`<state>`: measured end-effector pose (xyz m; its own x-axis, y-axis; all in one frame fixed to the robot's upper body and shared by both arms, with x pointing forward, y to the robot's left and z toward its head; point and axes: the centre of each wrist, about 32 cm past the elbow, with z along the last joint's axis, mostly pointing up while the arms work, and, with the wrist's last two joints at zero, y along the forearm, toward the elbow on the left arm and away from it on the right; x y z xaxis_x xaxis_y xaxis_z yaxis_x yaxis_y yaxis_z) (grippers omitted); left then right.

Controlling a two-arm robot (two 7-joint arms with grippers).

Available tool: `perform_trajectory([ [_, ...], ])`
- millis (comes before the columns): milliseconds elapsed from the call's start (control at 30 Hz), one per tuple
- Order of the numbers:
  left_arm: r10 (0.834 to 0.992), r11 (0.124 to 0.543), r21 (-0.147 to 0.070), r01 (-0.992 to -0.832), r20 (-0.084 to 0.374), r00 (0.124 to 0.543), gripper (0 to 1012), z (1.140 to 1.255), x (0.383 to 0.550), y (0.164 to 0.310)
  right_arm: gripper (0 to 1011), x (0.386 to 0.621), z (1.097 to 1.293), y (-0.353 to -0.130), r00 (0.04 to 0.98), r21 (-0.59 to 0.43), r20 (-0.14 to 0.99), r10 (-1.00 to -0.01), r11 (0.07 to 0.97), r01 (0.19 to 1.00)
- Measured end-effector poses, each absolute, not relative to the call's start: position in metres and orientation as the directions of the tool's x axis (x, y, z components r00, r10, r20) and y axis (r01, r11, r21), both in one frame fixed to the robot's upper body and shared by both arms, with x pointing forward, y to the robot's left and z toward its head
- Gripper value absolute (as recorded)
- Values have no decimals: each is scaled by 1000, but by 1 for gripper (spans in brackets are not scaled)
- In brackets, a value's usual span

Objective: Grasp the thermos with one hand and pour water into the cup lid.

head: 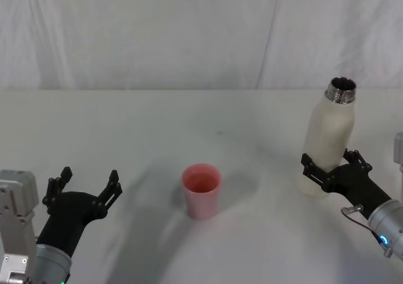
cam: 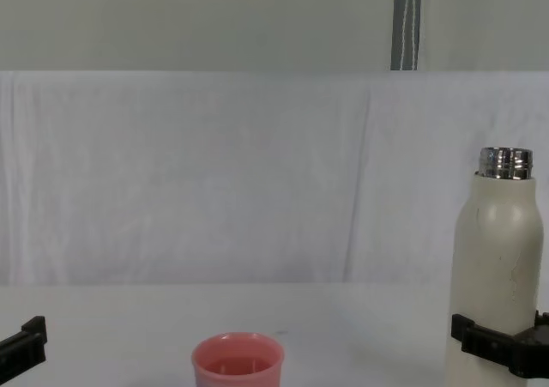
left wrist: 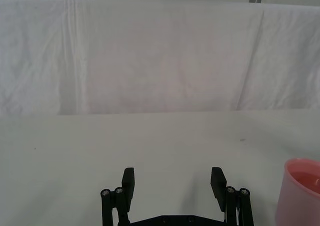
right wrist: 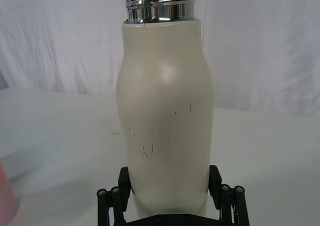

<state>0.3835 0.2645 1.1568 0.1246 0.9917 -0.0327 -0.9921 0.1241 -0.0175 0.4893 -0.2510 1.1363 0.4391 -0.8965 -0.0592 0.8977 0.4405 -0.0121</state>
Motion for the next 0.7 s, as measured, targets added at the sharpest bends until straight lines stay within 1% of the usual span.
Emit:
perform_trajectory([
  [100,992,124,-18,-992,-33,125,1001,1157,384,265,955,489,1136,-251,439,-12,-59,-897,440,898],
  [133,992,124,-18,-992,-33,125,1001,1157,384,265,985,489,1136,-251,439,-12,-59,-897,440,898],
  [200,992,124,-18,-992,-33,125,1001,1157,384,265,1001,489,1136,-251,439,-12,-59,-897,440,898],
  [700,992,124,-18,-992,-33,124,1001,1157,384,265,1000,489,1137,-251,438,-11,-59,-897,440,898],
])
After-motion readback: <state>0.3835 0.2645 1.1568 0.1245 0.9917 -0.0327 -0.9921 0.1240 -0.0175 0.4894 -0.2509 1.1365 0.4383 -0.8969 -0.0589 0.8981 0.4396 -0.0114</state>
